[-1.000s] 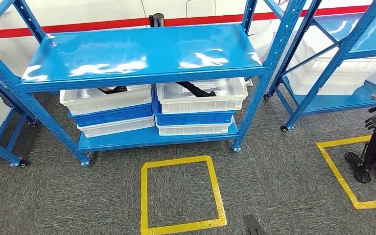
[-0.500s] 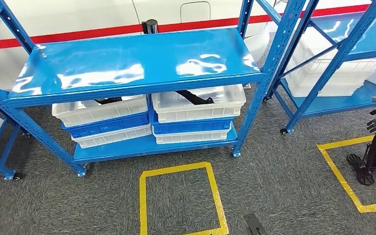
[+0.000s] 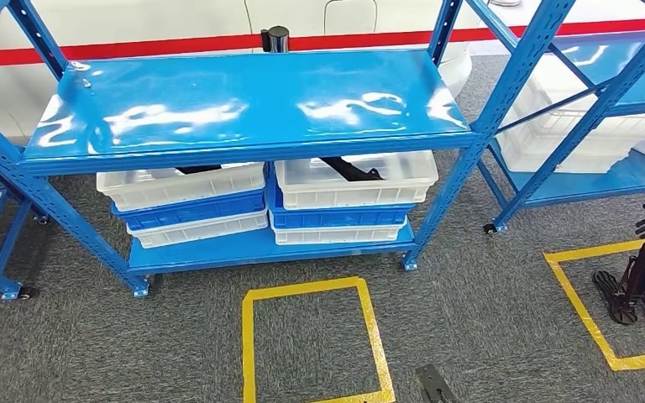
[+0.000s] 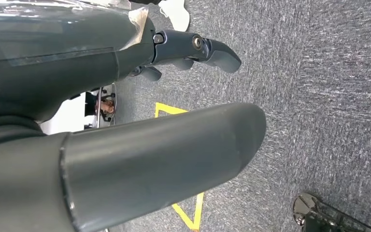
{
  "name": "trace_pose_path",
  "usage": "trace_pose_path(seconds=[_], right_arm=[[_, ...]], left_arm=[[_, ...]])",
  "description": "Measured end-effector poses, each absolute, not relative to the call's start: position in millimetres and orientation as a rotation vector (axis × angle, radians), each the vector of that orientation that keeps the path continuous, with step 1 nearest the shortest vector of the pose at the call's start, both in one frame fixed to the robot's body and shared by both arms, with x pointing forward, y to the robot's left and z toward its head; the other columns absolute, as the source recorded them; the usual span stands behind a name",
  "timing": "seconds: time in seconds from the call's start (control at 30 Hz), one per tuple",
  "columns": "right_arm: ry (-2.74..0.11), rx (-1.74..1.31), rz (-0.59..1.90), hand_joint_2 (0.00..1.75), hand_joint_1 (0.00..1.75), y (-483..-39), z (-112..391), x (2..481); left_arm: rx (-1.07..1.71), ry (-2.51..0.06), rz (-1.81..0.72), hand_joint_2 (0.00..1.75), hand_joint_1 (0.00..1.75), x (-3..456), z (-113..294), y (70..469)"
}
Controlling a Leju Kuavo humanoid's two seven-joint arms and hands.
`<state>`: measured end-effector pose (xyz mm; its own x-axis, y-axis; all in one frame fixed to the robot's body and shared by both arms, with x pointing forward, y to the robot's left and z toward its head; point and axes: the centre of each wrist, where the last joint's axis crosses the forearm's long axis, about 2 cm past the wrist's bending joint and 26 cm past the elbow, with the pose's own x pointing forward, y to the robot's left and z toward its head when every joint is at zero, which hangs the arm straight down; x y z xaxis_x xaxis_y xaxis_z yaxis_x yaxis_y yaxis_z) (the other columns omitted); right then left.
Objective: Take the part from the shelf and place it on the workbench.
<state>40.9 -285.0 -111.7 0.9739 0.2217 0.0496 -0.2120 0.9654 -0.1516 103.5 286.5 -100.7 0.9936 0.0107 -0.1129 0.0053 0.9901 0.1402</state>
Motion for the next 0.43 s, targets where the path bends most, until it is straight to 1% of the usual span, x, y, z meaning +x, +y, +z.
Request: trace_pose_path(seconds=[0.1, 0.13, 0.43], right_arm=[[-0.069, -0.150, 0.219, 1.31, 0.00, -285.2, -111.8, 40.7], [-0.071, -0.151, 0.220, 1.75, 0.00, -285.2, -111.8, 40.6], [-0.089, -0.158, 0.198, 1.75, 0.00, -286.9, -112.3, 34.5]], left_arm=[[0.146, 0.114, 0.005, 1.75, 0.00, 103.4, -100.7, 286.1], [0.146, 0.114, 0.005, 1.75, 0.00, 103.4, -100.7, 285.9], [0.122, 0.124, 0.020, 1.75, 0.00, 94.6, -102.6, 285.9]])
